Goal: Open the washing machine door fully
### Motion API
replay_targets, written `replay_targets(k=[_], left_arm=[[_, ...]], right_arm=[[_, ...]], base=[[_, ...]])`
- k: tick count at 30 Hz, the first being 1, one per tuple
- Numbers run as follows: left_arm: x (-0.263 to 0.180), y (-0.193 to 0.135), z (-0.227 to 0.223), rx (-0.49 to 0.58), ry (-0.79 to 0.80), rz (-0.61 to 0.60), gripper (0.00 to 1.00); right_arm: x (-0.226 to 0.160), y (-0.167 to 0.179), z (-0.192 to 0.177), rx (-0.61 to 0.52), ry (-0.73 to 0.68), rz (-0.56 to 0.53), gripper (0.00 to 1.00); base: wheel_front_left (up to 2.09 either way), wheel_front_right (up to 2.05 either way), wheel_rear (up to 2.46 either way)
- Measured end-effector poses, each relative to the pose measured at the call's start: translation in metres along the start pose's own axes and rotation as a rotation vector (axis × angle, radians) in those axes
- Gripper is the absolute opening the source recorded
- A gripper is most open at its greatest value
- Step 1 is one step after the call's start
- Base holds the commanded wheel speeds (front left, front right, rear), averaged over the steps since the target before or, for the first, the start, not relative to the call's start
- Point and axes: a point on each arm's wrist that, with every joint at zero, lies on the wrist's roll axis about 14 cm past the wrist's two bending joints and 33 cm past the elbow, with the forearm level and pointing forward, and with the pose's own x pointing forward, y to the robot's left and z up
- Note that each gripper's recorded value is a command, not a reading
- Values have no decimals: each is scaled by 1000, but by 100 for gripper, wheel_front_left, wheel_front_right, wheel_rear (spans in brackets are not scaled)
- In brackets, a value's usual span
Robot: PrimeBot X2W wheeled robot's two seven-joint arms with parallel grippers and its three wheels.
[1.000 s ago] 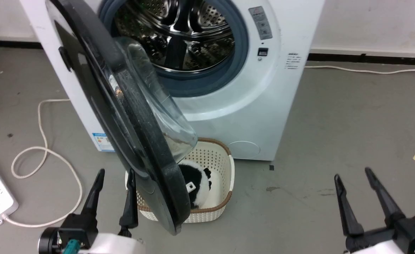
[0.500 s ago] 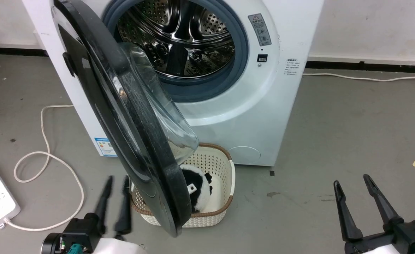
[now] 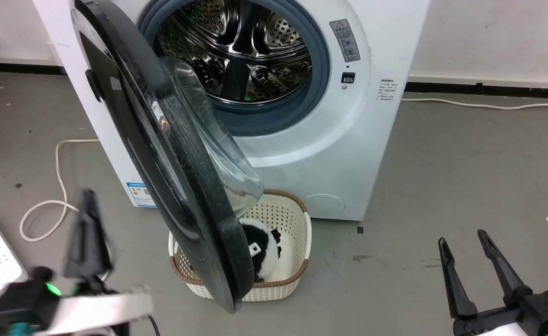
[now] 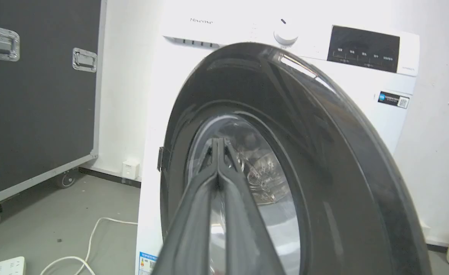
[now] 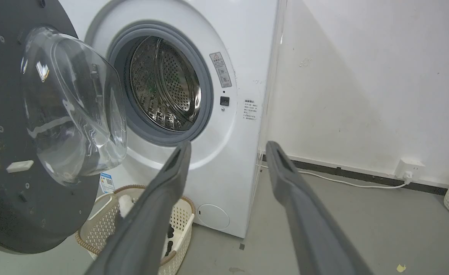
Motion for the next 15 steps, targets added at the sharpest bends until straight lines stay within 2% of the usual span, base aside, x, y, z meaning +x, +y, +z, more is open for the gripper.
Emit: replay_targets(k=[3,5,11,15], left_arm=[[12,4,33,-19,-112,23,0],[19,7,59,-83,-199,47,0],[28,-15,117,-70,-392,-27,0],[27,-41,123,-77,-412,-114,0]], right_arm=[[-1,-1,1,-1,-2,-4,100],[-1,-3,1,-3,-3,-10,100],[-3,-6,2,-5,-3,-20,100],[-4,-8,3,-7,-4,-26,100]], base=[[0,0,0],[0,0,0],[0,0,0],[0,0,0]])
